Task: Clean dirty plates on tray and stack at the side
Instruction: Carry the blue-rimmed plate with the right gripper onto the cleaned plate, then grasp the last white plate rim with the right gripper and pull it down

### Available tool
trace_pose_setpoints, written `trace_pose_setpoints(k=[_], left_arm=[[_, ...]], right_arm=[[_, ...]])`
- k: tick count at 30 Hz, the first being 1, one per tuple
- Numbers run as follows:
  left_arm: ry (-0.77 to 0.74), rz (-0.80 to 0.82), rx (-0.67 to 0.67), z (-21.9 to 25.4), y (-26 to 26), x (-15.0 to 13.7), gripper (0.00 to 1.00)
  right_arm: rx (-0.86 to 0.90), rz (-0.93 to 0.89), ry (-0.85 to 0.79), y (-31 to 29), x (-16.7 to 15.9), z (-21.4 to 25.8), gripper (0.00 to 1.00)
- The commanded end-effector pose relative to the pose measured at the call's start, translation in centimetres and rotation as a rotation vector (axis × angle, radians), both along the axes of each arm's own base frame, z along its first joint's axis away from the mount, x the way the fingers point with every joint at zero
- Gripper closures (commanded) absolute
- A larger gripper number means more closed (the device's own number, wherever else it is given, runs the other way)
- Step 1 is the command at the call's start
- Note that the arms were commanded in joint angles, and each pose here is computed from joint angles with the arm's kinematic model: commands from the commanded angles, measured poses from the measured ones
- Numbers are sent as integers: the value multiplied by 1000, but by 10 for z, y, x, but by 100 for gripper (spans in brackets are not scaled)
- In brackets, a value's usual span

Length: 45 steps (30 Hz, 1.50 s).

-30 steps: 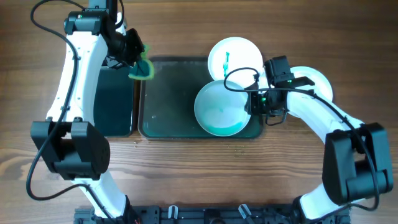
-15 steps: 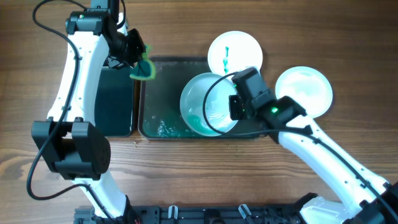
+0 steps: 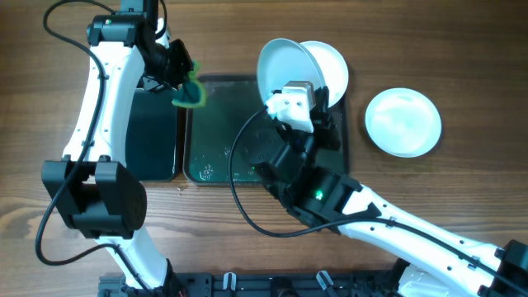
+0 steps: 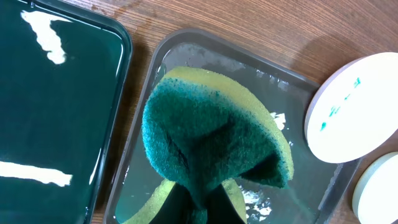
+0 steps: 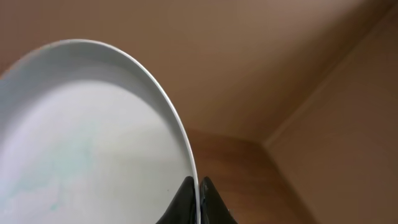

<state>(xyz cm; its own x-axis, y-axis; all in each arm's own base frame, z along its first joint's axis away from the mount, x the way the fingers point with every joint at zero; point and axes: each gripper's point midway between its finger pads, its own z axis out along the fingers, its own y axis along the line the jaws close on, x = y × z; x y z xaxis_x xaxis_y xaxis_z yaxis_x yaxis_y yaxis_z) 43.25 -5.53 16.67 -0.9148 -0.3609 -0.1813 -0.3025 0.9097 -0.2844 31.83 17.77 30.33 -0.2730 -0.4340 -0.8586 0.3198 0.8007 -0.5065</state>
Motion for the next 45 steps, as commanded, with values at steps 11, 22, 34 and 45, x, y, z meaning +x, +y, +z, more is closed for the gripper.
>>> trace_pose_setpoints(k=[11, 22, 34, 45], left_arm=[[-18, -23, -12, 5, -4, 2, 96], [-18, -25, -12, 5, -5, 1, 96], [-23, -51, -12, 5, -16, 1, 96], [13, -123, -9, -17, -49, 2, 96]], right_arm=[[921, 188, 721, -52, 40, -142, 96], [1038, -584, 518, -314, 7, -204, 96], [1143, 7, 633, -191, 99, -151, 61], [1170, -104, 801, -88, 126, -274, 69]])
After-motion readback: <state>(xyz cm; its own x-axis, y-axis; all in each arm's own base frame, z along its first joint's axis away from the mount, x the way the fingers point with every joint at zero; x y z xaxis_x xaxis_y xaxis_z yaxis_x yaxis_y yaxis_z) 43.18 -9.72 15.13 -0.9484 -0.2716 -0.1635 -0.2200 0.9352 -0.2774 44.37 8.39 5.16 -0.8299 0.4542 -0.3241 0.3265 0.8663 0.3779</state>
